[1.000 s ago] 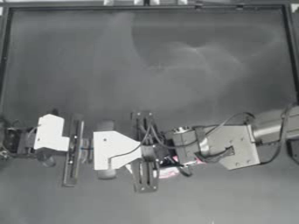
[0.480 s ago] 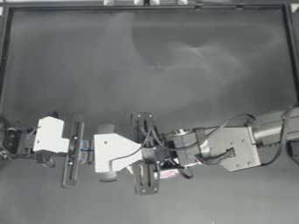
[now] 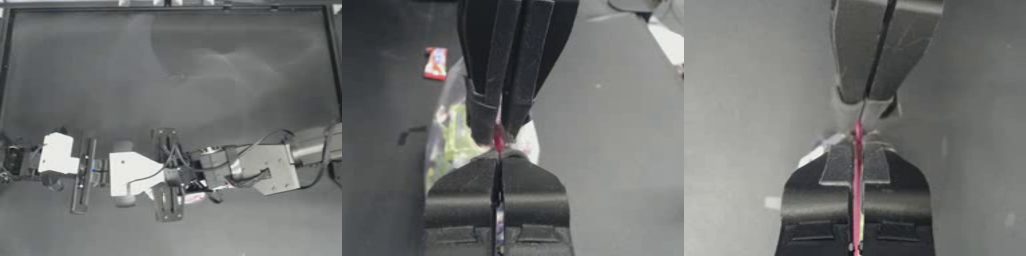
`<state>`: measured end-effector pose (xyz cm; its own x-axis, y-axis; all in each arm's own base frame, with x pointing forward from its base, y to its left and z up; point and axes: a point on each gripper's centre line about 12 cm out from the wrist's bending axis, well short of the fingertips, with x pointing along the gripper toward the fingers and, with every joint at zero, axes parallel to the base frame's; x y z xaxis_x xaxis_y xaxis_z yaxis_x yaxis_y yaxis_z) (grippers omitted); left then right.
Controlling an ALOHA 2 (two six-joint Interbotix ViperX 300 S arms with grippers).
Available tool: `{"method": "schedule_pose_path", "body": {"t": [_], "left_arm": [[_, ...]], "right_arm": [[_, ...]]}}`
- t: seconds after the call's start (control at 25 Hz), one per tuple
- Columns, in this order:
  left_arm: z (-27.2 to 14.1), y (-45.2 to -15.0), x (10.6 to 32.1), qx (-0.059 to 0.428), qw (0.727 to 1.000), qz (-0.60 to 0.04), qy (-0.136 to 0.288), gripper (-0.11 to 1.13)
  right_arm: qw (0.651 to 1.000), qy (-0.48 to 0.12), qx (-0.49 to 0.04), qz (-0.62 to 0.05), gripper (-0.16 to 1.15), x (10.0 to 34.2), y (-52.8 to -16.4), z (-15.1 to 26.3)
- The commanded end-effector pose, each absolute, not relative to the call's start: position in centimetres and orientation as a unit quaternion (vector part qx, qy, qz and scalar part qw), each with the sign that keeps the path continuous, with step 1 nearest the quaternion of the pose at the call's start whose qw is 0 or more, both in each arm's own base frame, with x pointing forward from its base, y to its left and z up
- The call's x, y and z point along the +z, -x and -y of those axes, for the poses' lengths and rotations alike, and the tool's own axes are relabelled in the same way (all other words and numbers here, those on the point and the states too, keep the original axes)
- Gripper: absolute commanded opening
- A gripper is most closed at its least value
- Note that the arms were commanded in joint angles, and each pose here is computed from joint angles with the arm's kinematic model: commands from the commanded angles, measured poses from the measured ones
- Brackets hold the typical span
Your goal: Put candy in bag
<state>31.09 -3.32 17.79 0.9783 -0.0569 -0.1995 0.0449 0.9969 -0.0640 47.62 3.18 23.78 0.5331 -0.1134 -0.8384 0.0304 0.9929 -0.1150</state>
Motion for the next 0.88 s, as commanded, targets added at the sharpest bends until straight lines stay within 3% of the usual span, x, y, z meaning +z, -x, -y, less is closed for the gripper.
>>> {"method": "schedule_pose_path", "body": {"t": [0.04,0.88], "left_arm": [[3.4,-31.5,19.2,-0.028,0.996,-0.074,0.029,0.09],[3.4,-31.5,19.3,-0.028,0.997,-0.072,0.018,0.09]], "right_arm": [[0.883,0.038,-0.042,-0.466,0.03,25.8,-46.9,-3.0],[0.875,0.018,-0.045,-0.481,0.03,24.8,-45.3,-3.2]]}}
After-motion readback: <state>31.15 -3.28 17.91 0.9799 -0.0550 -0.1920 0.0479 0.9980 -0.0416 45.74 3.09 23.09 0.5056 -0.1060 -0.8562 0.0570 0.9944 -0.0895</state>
